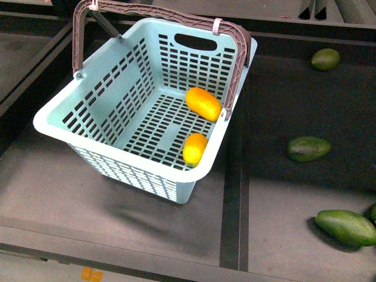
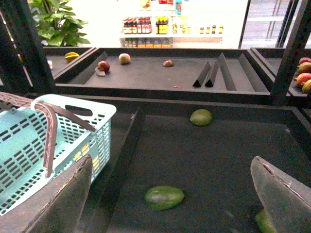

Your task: Pick lemon and mango into basket

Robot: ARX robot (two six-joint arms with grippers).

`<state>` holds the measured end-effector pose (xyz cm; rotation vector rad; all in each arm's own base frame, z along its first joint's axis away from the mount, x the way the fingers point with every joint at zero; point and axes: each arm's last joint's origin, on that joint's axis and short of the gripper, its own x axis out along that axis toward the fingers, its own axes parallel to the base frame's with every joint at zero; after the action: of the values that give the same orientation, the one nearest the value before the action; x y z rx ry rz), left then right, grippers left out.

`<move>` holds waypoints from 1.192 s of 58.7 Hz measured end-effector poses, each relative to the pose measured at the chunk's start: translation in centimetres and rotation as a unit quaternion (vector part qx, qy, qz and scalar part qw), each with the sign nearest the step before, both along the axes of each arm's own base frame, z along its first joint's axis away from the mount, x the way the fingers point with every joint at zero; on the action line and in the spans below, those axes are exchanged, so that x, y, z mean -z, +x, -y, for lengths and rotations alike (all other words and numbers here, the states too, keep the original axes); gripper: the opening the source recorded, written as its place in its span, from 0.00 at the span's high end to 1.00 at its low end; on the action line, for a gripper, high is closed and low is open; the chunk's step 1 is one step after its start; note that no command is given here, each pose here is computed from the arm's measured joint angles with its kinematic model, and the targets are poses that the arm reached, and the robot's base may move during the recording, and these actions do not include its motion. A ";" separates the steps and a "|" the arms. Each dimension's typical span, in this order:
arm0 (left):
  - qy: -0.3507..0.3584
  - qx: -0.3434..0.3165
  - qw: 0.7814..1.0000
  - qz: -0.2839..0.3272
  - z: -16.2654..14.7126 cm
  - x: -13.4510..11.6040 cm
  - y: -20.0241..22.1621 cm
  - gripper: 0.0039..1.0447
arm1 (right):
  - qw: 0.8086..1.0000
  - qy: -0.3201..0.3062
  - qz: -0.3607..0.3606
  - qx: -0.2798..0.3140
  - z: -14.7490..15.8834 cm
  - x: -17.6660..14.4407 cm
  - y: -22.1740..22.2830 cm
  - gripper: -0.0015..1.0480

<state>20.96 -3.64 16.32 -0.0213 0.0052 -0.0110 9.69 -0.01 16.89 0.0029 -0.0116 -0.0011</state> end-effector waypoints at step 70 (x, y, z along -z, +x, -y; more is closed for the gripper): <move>0.005 -0.003 1.000 0.010 -3.6 -0.8 -9.0 0.97 | 1.000 0.000 0.000 0.000 0.0 0.0 0.0 0.08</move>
<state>11.95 -0.05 17.15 -0.0113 -0.0150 -0.0043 9.69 -0.01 16.89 0.0029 -0.0116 -0.0011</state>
